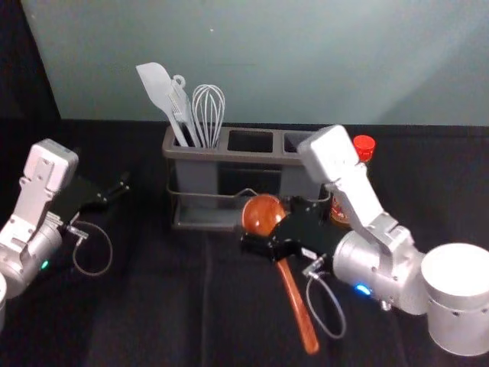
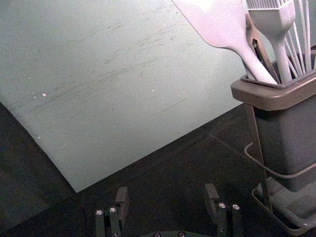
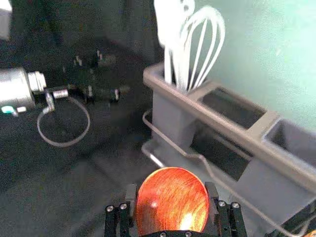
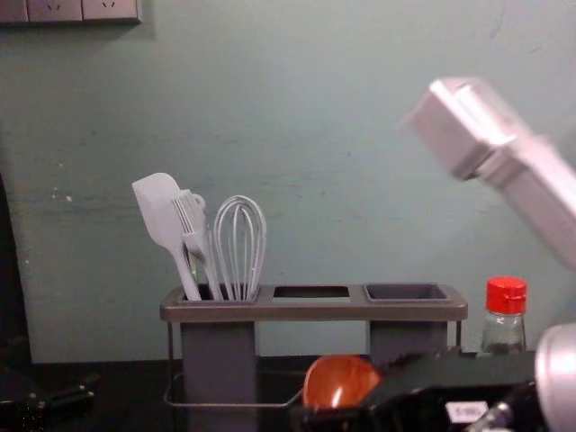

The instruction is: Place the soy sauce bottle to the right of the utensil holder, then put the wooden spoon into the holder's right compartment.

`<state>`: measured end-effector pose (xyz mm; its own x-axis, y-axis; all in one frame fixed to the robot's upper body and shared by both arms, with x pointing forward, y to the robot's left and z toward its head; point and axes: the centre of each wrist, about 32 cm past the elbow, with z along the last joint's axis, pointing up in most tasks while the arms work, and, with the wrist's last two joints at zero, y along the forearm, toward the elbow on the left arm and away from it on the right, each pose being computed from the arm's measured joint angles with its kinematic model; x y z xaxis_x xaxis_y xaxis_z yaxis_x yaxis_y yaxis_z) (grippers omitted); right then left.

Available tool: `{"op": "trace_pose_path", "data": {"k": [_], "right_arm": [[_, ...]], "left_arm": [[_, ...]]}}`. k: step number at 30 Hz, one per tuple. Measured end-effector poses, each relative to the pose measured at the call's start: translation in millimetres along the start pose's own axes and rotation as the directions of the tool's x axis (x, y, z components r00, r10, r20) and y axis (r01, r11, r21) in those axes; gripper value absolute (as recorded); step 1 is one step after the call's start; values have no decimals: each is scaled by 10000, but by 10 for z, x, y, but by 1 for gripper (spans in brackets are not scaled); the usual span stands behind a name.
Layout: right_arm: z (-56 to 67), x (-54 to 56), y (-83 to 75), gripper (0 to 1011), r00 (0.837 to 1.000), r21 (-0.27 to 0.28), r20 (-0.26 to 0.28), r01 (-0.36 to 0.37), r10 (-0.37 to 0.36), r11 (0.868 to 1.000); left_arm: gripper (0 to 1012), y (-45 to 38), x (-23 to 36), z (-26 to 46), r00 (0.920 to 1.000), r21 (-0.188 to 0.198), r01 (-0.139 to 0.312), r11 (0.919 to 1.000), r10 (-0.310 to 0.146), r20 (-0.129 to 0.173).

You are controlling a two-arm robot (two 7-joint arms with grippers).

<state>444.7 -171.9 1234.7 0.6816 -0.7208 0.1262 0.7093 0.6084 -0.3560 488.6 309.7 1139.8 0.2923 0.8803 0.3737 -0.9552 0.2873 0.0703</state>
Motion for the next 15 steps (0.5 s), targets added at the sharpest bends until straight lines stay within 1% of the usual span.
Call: {"op": "trace_pose_path", "data": {"k": [2, 3, 4, 6, 9, 10, 12, 13, 15], "right_arm": [[-35, 7, -43, 840, 9999, 465, 99, 106, -111, 9989], [-81, 6, -81, 840, 9995, 916, 202, 234, -254, 9955], [-81, 6, -81, 840, 9995, 916, 202, 234, -254, 9955], [-169, -6, -132, 840, 9962, 1952, 543, 558, -676, 9792], [-233, -15, -158, 840, 9909, 2707, 848, 780, -1044, 9595], [-280, -21, -168, 840, 9855, 3213, 1068, 914, -1320, 9426], [-326, -31, -174, 840, 9777, 3742, 1312, 1042, -1639, 9215], [-371, -41, -176, 840, 9686, 4279, 1495, 1178, -1988, 8961], [-410, -50, -174, 840, 9597, 4712, 1611, 1302, -2302, 8724]], "left_arm": [[1005, 0, 0, 0, 10000, -1, -1, 10000, 1, 0], [1005, 0, 0, 0, 10000, 0, 0, 10000, 0, 0], [1005, 0, 0, 0, 10000, 0, -1, 10000, 1, 0], [1005, 0, 0, 0, 10000, -1, -1, 10000, 1, 0], [1005, 0, 0, 0, 10000, 0, 0, 10000, 0, 0], [1005, 0, 0, 0, 10000, 0, -1, 10000, 1, 0], [1005, 0, 0, 0, 10000, -1, 0, 10000, 0, 0], [1005, 0, 0, 0, 10000, -1, -1, 10000, 1, 0], [1005, 0, 0, 0, 10000, 0, -1, 10000, 1, 0]]}}
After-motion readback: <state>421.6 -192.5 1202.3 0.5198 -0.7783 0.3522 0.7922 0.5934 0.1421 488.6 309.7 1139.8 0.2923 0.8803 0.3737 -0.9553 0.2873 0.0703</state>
